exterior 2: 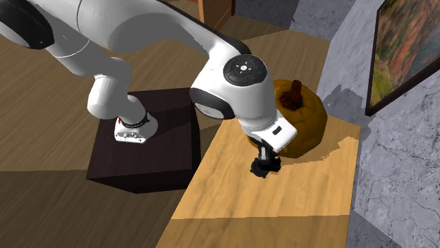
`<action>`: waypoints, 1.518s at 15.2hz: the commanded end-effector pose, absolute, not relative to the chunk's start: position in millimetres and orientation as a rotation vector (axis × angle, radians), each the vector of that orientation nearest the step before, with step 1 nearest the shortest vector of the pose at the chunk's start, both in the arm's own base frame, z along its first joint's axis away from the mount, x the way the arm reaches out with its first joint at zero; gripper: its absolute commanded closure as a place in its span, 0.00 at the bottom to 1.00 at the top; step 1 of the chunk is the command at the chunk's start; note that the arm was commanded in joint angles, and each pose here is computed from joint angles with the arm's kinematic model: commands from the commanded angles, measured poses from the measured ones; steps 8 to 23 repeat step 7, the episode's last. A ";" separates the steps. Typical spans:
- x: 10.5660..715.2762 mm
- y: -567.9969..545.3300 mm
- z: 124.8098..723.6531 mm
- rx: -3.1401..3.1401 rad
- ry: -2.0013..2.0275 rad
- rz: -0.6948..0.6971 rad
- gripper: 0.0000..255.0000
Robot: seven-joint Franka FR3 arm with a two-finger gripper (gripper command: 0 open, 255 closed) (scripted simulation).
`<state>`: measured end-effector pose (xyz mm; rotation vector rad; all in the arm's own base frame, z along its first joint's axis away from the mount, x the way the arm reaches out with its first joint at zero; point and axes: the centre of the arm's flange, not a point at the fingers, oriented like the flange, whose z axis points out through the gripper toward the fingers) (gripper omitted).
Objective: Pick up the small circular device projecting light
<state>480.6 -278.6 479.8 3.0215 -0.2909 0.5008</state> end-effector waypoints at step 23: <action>480.3 -278.6 512.9 3.022 -0.291 0.500 1.00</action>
